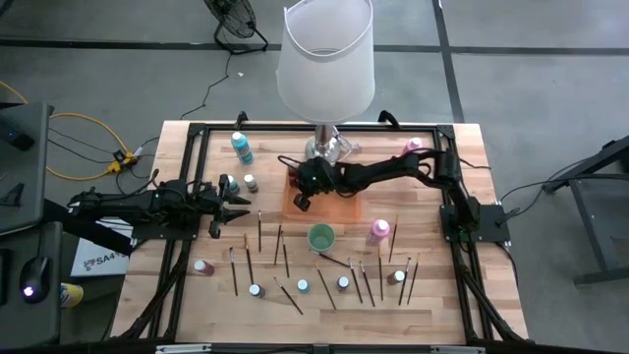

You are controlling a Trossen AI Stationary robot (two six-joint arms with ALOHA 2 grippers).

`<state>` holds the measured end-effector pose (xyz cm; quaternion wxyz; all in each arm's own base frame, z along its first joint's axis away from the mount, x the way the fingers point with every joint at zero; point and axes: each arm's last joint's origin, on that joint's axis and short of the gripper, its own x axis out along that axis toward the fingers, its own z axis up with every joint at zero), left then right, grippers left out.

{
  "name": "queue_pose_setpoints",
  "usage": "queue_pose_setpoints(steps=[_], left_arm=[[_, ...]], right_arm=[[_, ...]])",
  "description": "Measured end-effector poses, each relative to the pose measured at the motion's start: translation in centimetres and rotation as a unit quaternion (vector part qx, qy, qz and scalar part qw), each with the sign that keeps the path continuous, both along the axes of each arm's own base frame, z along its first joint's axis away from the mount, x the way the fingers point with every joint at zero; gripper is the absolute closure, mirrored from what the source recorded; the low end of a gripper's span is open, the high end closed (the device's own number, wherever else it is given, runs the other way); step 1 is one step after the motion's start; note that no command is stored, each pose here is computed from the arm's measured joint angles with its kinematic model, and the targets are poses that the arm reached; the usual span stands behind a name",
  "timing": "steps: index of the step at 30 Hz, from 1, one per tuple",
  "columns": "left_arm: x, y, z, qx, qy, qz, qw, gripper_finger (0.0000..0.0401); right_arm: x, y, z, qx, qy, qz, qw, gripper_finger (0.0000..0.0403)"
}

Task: Pick & Place Paint Supplies
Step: Put the small brown paint bottle into the orange bin

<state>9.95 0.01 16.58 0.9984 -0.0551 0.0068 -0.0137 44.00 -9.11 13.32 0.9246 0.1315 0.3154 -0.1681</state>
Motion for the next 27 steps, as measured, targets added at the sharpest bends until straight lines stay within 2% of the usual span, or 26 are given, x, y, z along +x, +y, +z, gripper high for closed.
queue_pose_setpoints(steps=[9,13,27], left_arm=[[0.00,0.00,0.00,0.000,0.000,0.000,1.000,0.0275],[0.00,0.00,0.00,0.000,0.000,0.000,1.000,0.0275],[0.00,0.00,0.00,0.000,0.000,0.000,1.000,0.0275]], right_arm=[[-0.04,-0.27,-0.32,-0.046,0.011,-0.048,0.998,0.0400],[-0.06,-0.33,-0.32,-0.063,0.017,-0.048,0.997,0.0400],[-0.13,-0.14,-0.89,-0.055,0.032,-0.030,0.998,0.0400]])
